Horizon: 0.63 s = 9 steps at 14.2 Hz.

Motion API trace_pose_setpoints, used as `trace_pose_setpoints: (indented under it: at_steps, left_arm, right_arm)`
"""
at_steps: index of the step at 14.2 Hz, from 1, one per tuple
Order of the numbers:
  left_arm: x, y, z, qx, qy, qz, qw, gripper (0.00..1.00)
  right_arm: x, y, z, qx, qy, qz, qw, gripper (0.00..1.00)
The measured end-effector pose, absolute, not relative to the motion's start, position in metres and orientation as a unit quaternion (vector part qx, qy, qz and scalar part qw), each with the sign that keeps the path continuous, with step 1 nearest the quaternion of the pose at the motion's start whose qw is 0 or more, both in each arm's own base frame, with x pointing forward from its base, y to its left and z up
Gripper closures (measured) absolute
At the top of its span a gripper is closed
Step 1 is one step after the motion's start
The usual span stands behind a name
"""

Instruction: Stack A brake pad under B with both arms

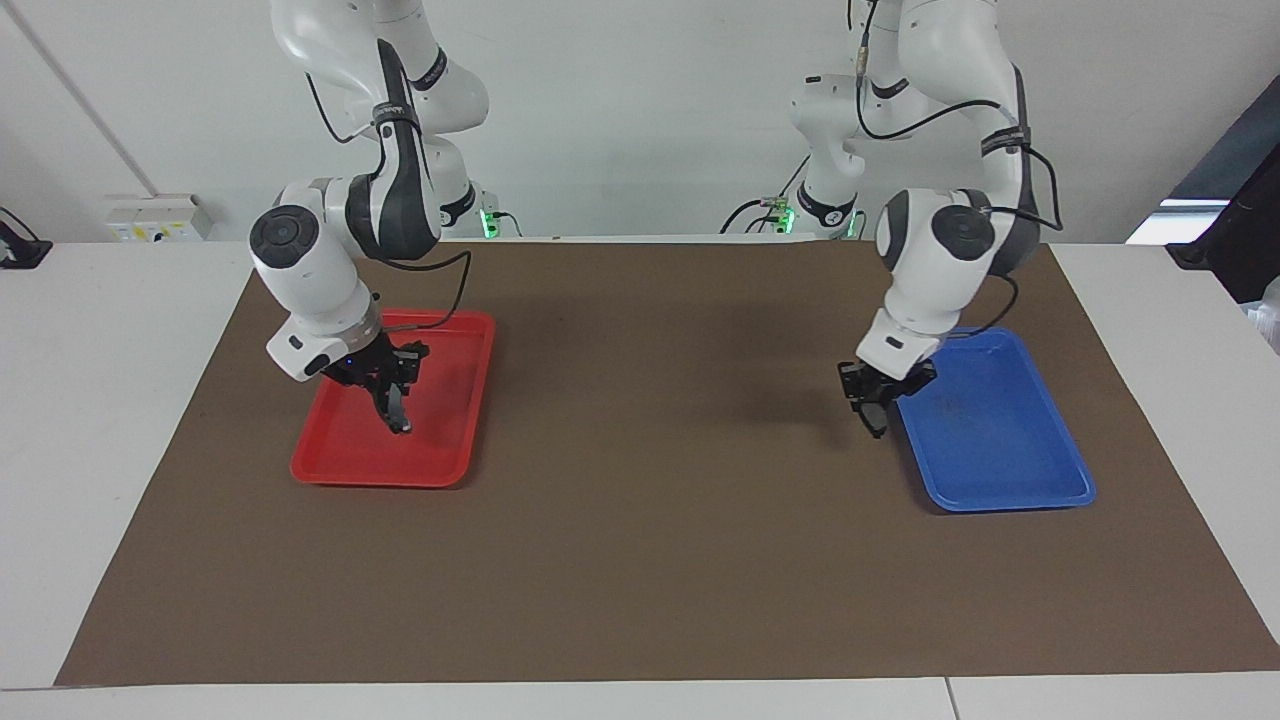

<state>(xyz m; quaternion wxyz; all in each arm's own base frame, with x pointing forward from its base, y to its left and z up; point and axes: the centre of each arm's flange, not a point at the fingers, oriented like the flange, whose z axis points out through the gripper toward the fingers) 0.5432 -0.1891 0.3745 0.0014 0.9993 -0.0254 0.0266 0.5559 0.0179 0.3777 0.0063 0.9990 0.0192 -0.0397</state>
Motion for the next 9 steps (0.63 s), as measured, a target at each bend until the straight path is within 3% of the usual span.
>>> trace_pose_setpoints:
  at_steps: [5, 9]
  left_arm:
    - [0.505, -0.332, 0.348, 0.999, -0.020, 0.042, 0.019, 0.59]
    - [0.494, -0.379, 0.318, 0.998, -0.035, 0.038, 0.020, 0.59]
  right_arm:
    - [0.565, 0.016, 0.396, 0.999, 0.017, -0.027, 0.006, 0.57]
    - [0.565, 0.014, 0.396, 1.000, 0.015, -0.027, 0.006, 0.57]
